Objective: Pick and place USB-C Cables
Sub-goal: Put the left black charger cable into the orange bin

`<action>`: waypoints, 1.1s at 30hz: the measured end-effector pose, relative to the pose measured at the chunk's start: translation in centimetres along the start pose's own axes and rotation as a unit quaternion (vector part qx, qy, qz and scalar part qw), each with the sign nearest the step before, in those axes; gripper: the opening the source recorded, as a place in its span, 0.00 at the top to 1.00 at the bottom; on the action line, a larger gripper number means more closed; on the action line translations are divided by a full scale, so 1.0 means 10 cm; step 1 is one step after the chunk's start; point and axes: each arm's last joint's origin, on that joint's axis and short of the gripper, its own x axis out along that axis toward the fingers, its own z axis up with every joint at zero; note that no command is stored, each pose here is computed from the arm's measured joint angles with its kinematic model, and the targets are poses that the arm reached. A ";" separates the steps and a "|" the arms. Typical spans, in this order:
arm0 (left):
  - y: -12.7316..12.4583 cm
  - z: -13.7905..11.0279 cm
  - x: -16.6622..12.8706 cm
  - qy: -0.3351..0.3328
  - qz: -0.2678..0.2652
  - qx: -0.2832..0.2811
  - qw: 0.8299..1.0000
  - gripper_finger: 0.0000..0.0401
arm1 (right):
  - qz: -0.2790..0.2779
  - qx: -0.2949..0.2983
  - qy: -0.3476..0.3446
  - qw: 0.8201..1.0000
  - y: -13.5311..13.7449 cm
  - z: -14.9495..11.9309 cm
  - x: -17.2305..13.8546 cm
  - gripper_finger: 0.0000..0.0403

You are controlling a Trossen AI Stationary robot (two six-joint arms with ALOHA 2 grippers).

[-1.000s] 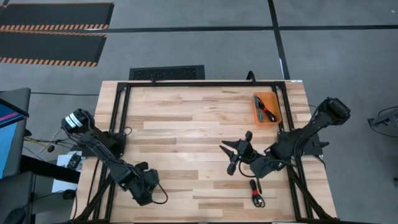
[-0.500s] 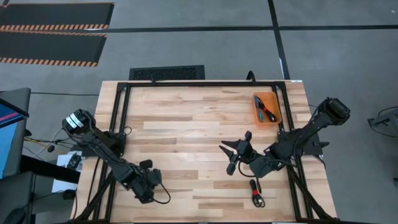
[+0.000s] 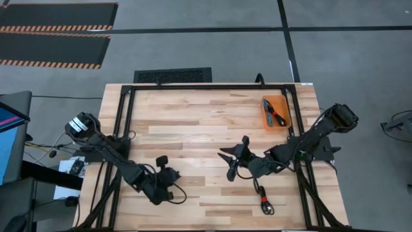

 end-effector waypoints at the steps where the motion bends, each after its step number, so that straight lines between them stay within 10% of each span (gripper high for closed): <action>1: 0.00 0.03 0.01 -0.016 0.003 0.003 1.000 0.98 | 0.004 0.008 0.000 1.000 0.00 0.00 0.00 0.71; 21: -0.10 0.66 -0.04 -0.261 -0.035 0.060 0.963 0.99 | 0.040 0.060 0.026 0.997 0.27 -0.47 0.15 0.58; 33: -0.03 1.06 -0.19 -0.450 -0.234 0.131 0.852 0.99 | 0.112 0.039 0.024 0.993 0.65 -0.49 -0.05 0.47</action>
